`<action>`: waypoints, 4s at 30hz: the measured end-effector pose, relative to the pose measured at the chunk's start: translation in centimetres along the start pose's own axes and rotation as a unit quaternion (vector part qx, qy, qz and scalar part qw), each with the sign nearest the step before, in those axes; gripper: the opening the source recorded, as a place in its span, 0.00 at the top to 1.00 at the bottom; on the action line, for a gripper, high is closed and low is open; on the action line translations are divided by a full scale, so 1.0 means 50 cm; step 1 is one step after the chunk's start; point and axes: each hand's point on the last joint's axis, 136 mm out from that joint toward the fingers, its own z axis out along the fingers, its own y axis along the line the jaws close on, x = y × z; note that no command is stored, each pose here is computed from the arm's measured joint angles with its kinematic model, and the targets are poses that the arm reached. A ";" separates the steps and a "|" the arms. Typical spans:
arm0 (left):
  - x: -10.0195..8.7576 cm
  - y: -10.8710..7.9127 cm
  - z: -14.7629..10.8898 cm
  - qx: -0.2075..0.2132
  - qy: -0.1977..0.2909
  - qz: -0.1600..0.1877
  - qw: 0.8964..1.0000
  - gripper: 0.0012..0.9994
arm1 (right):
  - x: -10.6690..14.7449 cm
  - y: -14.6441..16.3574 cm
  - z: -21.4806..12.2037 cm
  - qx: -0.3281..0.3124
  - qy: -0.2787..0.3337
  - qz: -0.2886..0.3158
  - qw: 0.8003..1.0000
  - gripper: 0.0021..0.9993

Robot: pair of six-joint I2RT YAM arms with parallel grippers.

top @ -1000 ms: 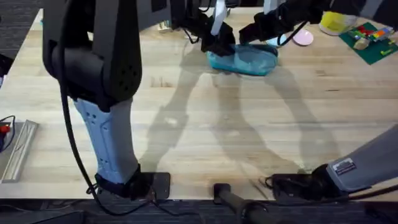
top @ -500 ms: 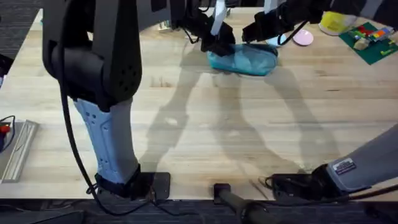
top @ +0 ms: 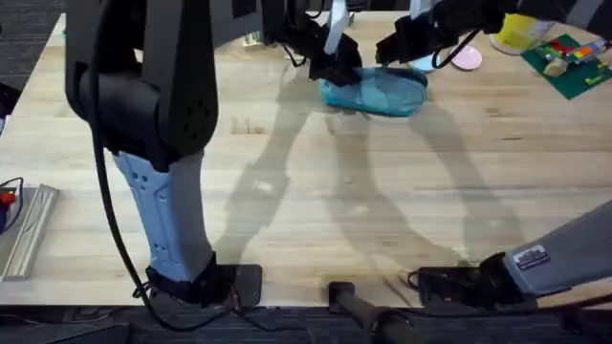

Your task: Unzip the bag, pick up the pens from the table one at a time and place them inside, then zip the bag closed.

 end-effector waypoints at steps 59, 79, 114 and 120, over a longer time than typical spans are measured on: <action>-0.001 0.002 -0.002 -0.001 -0.003 -0.018 1.000 0.96 | 0.104 -0.266 -0.179 0.107 0.015 0.084 0.991 0.97; 0.000 0.002 -0.002 -0.001 -0.003 -0.018 1.000 0.96 | 0.115 -0.169 -0.349 0.112 -0.034 0.207 0.971 0.00; 0.000 0.002 -0.003 -0.001 -0.003 -0.018 1.000 0.96 | 0.061 -0.148 -0.345 0.109 -0.035 -0.280 0.953 0.00; 0.000 0.002 -0.002 -0.001 -0.003 -0.018 1.000 0.96 | 0.046 -0.154 -0.348 0.122 -0.038 -0.357 0.925 0.00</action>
